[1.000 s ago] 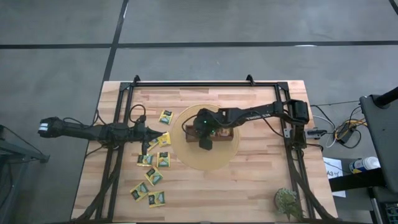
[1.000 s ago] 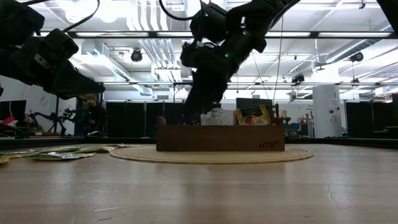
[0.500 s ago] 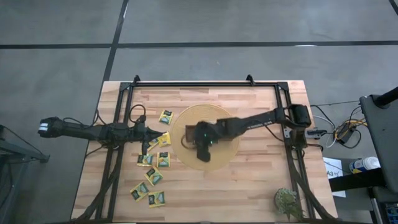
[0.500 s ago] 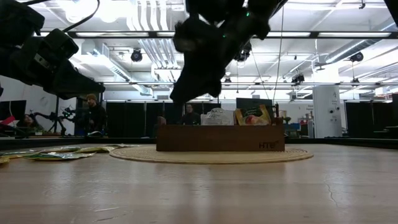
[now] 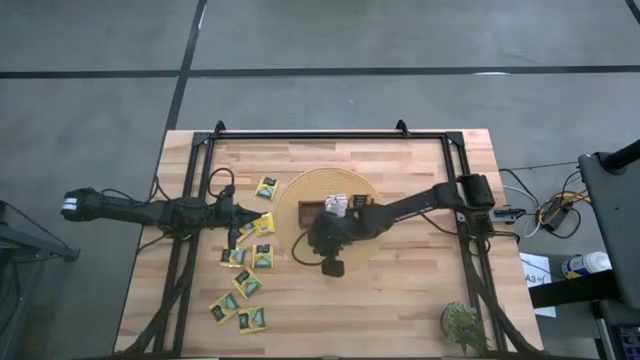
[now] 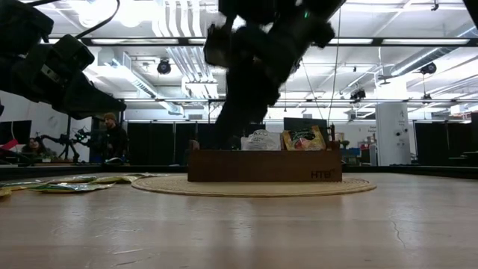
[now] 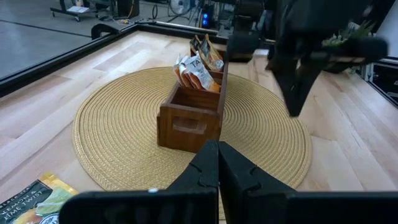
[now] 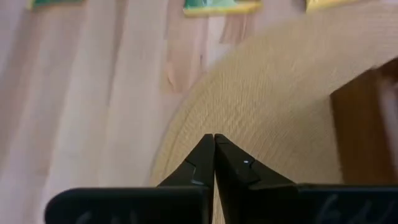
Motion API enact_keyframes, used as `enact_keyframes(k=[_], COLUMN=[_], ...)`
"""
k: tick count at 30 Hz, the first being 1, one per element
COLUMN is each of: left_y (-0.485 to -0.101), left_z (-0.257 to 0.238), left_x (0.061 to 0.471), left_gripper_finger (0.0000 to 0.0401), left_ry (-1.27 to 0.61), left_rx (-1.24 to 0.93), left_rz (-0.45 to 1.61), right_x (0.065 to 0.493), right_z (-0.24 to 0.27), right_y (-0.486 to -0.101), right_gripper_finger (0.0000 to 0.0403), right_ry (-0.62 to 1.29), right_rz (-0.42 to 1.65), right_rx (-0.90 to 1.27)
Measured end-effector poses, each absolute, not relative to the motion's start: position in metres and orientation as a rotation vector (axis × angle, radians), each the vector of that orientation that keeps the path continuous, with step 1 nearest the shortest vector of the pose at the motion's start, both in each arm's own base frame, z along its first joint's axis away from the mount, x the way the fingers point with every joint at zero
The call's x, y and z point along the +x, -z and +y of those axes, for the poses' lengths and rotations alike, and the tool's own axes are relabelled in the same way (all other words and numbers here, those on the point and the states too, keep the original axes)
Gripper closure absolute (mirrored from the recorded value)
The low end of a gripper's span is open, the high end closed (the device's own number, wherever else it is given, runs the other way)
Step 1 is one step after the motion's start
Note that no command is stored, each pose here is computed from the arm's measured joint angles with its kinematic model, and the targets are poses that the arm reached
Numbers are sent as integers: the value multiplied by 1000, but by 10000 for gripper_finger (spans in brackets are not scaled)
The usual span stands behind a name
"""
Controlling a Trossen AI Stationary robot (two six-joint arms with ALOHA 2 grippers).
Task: Pick & Place Tea
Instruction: Put the yellow tea bag into the left section of the wooden organizer
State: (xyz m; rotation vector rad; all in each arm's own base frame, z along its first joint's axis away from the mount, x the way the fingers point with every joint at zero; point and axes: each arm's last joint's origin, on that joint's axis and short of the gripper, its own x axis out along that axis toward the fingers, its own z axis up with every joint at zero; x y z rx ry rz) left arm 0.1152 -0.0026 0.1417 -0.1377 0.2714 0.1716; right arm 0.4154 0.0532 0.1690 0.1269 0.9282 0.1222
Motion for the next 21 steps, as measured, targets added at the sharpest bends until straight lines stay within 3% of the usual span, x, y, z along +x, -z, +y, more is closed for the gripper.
enact_keyframes(k=[6, 21], left_y=[-142, -142], left_z=[-3, -3], left_x=[115, 115], left_gripper_finger=[401, 401], left_ry=[-171, -171], left_rx=[-138, -138], left_rz=[272, 271], right_x=[421, 418], right_z=[36, 20], right_y=[-133, -123], right_gripper_finger=[395, 395], right_ry=[-139, -73], right_rz=[1022, 1105], right_rx=[171, 211])
